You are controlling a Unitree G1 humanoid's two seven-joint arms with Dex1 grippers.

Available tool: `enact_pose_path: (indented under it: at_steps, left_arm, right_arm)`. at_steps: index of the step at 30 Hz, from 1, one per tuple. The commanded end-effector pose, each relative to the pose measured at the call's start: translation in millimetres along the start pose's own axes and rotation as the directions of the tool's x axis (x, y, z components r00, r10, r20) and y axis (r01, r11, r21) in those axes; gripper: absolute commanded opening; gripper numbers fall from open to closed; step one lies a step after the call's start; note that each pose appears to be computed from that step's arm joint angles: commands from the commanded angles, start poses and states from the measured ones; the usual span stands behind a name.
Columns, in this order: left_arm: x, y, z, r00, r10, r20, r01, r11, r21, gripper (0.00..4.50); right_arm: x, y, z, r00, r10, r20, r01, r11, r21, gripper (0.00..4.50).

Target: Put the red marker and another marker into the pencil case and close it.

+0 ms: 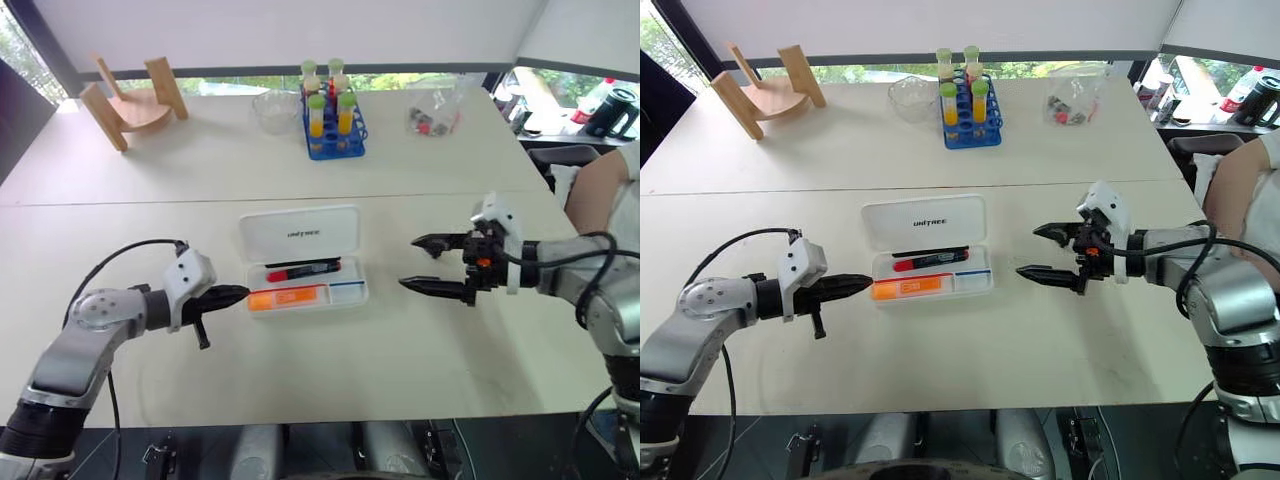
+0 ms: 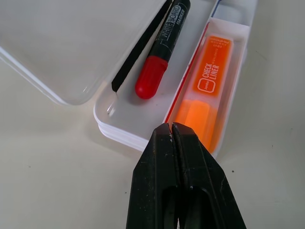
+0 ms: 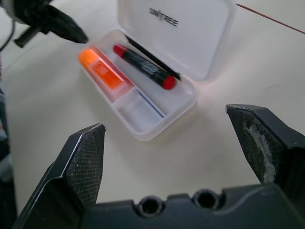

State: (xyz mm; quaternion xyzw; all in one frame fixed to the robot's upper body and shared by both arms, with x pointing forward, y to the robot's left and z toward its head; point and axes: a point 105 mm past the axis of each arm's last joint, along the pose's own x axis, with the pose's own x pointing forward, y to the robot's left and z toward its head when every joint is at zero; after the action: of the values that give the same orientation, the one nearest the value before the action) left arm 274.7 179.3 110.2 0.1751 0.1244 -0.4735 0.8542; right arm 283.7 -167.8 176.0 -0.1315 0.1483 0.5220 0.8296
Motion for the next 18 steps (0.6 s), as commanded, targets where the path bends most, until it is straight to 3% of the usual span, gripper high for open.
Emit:
enact_pose_path:
  at_steps: [1,9,15,18]
  left_arm:
    - [-12,9,19,0.998,0.045,0.05,-0.047,0.999,0.029,0.01]
    - [-48,-8,48,0.99,-0.031,0.136,0.041,0.997,-0.072,0.01]
    - [-60,-13,67,0.981,-0.066,0.182,0.082,0.993,-0.08,0.01]
    - [-64,-15,73,0.978,-0.079,0.194,0.097,0.992,-0.082,0.0]
  right_arm:
    - [-9,-27,1,0.986,-0.168,-0.014,0.167,0.984,-0.06,4.5]
    - [-7,-71,-39,0.919,-0.367,-0.145,0.373,0.928,0.012,4.5]
    - [2,-88,-64,0.89,-0.406,-0.208,0.429,0.9,0.079,4.5]
    - [5,-92,-75,0.882,-0.41,-0.234,0.44,0.893,0.095,3.63]
